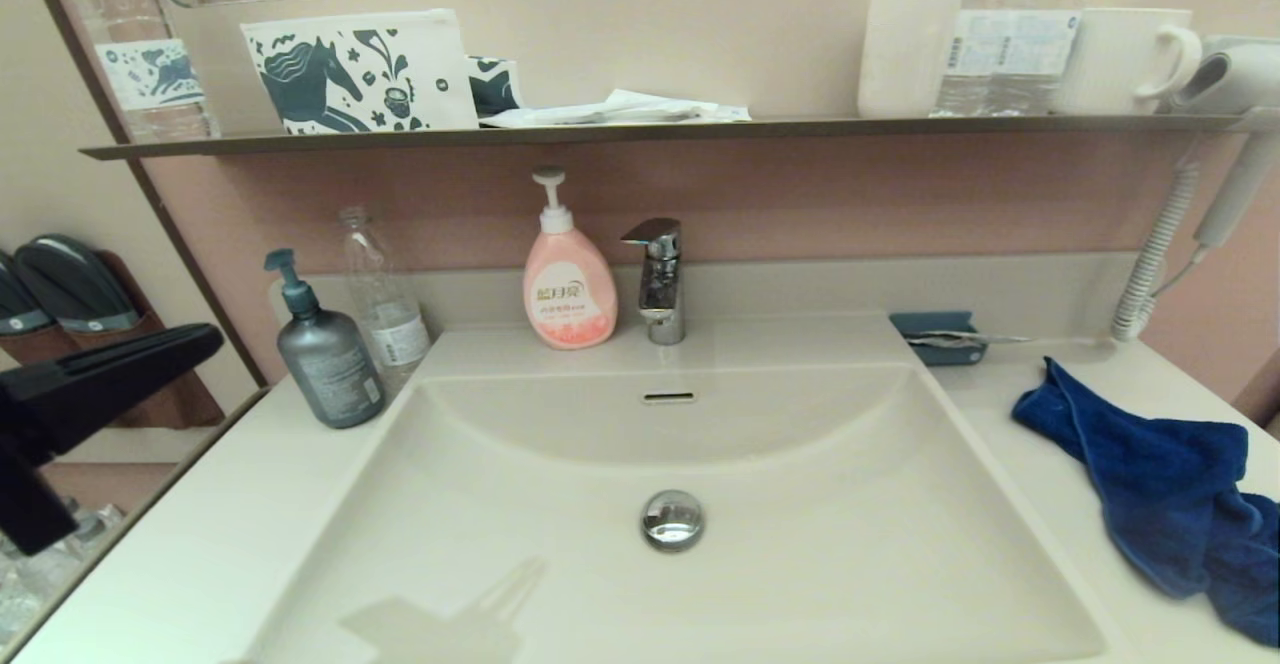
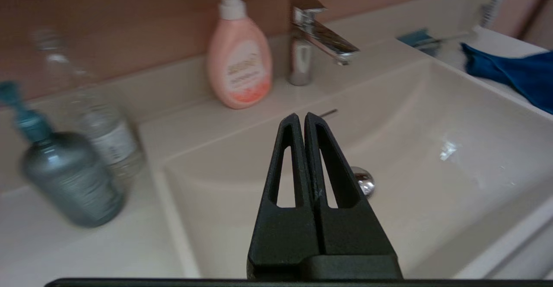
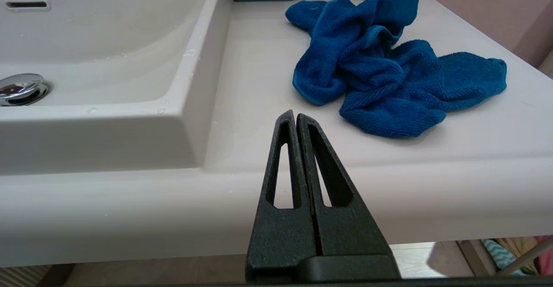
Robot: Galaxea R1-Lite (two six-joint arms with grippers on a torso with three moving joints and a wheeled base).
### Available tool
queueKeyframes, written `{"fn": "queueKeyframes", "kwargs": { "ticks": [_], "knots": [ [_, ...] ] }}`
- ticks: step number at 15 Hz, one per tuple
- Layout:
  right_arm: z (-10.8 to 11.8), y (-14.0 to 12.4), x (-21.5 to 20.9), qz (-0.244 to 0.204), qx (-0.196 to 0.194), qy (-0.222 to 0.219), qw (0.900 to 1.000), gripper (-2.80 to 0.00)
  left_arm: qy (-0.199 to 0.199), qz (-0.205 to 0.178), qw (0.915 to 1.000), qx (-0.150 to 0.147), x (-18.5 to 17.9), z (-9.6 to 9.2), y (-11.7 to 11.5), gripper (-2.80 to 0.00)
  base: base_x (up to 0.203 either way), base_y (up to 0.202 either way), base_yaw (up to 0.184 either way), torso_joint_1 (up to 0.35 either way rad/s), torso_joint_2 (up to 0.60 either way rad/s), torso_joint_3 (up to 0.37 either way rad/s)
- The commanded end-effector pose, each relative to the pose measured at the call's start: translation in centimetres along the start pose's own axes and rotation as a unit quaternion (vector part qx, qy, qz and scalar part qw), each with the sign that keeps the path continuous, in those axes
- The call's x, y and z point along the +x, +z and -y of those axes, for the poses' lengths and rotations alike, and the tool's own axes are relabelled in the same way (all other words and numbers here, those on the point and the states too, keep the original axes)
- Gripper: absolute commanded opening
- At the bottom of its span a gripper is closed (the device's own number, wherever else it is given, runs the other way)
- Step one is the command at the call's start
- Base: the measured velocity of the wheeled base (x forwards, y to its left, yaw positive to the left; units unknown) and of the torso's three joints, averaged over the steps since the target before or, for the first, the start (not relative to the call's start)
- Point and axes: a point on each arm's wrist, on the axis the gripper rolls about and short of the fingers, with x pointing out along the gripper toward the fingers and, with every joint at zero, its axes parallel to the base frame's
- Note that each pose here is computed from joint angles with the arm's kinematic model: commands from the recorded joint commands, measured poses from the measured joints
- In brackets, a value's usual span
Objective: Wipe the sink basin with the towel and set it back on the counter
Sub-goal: Turn on the faucet
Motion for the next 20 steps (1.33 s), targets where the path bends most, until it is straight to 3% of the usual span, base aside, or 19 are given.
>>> {"fn": "queueKeyframes", "kwargs": {
  "ticks": [1,4,12,17,20],
  "knots": [
    [0.0,0.0,0.0,0.0,0.0,0.0,1.0,-2.8,-0.051,-0.04,0.9979,-0.01,3.7,0.0,-0.6,-2.8,0.0,0.0,0.0,0.0,0.0,0.0],
    [0.0,0.0,0.0,0.0,0.0,0.0,1.0,-2.8,-0.067,-0.047,0.9967,-0.008,7.4,0.3,-1.3,-2.8,0.0,0.0,0.0,0.0,0.0,0.0],
    [0.0,0.0,0.0,0.0,0.0,0.0,1.0,-2.8,-0.059,-0.043,0.9974,0.004,16.8,0.3,-2.2,-2.8,0.0,0.0,0.0,0.0,0.0,0.0],
    [0.0,0.0,0.0,0.0,0.0,0.0,1.0,-2.8,-0.043,-0.067,0.9966,0.022,21.8,-0.1,-3.5,-2.8,0.0,0.0,0.0,0.0,0.0,0.0],
    [0.0,0.0,0.0,0.0,0.0,0.0,1.0,-2.8,-0.028,-0.068,0.9969,0.029,24.1,0.6,-3.7,-2.8,0.0,0.0,0.0,0.0,0.0,0.0]
  ]
}}
